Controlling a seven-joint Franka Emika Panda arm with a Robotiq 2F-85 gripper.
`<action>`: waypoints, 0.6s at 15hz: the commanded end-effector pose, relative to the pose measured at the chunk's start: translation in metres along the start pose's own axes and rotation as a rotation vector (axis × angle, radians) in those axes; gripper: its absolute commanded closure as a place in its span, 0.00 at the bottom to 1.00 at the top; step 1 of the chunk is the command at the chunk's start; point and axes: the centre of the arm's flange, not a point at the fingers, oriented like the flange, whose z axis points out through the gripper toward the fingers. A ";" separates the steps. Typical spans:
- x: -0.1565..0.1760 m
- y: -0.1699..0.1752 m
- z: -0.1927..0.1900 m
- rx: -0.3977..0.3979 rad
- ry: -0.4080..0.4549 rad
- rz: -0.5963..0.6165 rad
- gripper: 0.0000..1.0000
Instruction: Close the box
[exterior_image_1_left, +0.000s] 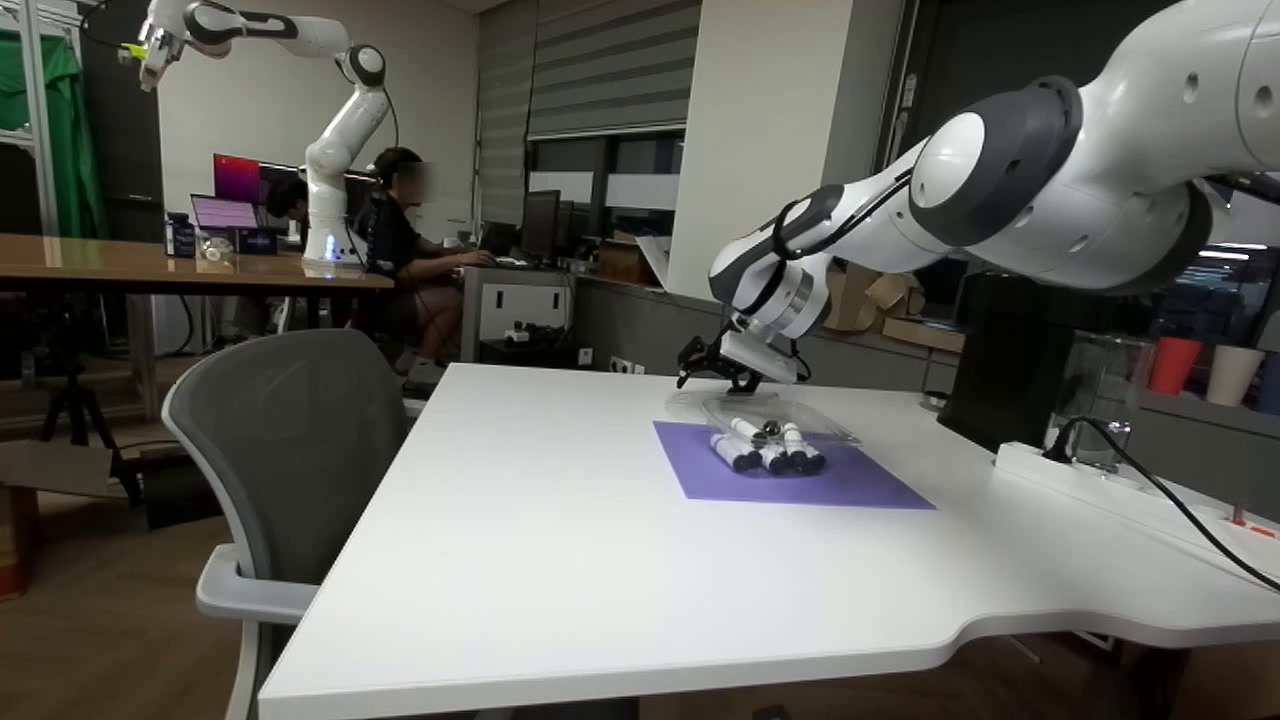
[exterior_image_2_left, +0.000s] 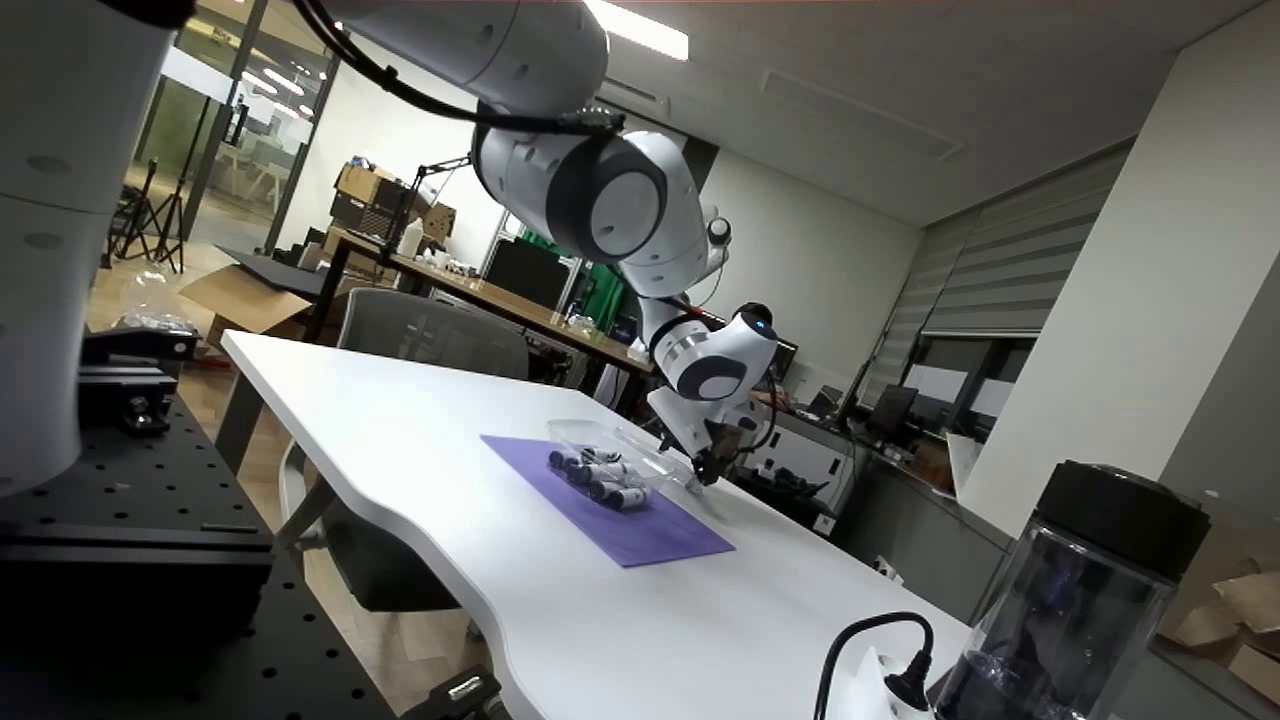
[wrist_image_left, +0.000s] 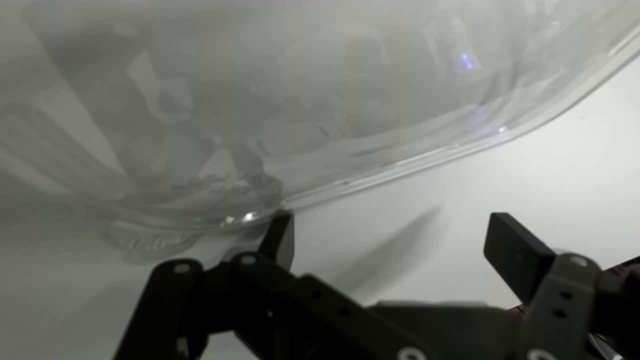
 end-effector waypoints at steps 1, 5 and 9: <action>0.034 0.002 0.015 -0.018 -0.133 0.055 0.00; 0.036 0.005 0.010 -0.007 -0.231 0.081 0.00; 0.039 0.007 0.002 0.017 -0.261 0.091 0.00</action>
